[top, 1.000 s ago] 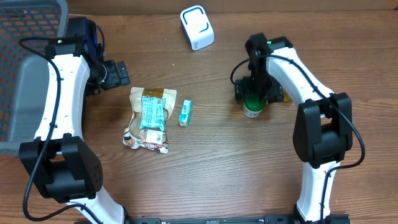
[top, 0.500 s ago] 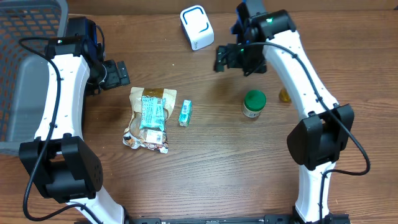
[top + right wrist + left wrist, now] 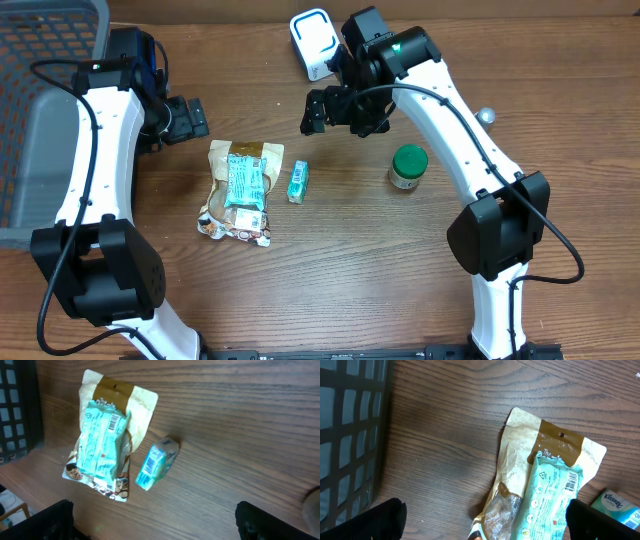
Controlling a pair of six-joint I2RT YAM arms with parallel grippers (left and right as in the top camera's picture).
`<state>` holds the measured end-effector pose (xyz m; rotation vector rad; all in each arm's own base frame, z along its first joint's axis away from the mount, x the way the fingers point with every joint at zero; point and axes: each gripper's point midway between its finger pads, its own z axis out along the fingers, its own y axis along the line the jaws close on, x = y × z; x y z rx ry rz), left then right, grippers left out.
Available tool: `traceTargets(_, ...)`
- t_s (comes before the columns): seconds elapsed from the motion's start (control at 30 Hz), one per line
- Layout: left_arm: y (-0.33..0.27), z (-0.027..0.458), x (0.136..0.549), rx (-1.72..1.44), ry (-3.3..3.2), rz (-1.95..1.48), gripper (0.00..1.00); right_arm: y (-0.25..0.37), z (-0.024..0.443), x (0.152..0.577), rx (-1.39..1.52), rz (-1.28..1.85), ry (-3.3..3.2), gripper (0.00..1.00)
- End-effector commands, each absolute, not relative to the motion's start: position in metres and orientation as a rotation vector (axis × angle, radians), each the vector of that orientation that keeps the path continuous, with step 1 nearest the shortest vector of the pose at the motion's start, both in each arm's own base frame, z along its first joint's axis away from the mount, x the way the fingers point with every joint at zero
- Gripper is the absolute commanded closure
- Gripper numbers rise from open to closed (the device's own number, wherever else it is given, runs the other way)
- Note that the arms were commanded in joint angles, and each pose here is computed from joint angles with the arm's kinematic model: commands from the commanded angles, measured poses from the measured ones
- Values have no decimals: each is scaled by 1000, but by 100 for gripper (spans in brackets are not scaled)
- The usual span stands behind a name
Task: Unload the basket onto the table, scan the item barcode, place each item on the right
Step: 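Move the right gripper over the small teal Kleenex pack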
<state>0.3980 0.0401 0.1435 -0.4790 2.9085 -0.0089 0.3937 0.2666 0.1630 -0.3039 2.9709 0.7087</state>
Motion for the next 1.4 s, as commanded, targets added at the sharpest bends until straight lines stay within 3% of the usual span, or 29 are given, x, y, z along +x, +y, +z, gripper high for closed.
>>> traceTargets(0.0,36,145,398,-445,2911,-18,0,278,173,390,-229,728,2965,0)
traceTargets(0.3,36,145,398,-445,2911,-18,0,284,167,395,-58,572,2951,5)
traceTargets(0.77,36,145,398,-445,2911,-18,0,303,166,388,-50,499,2918,0)
traceTargets(0.93,36,145,398,-445,2911,-18,0,303,165,388,-49,496,2921,13)
traceTargets(1.37,36,145,398,-445,2911,-18,0,299,129,382,-41,455,2977,19)
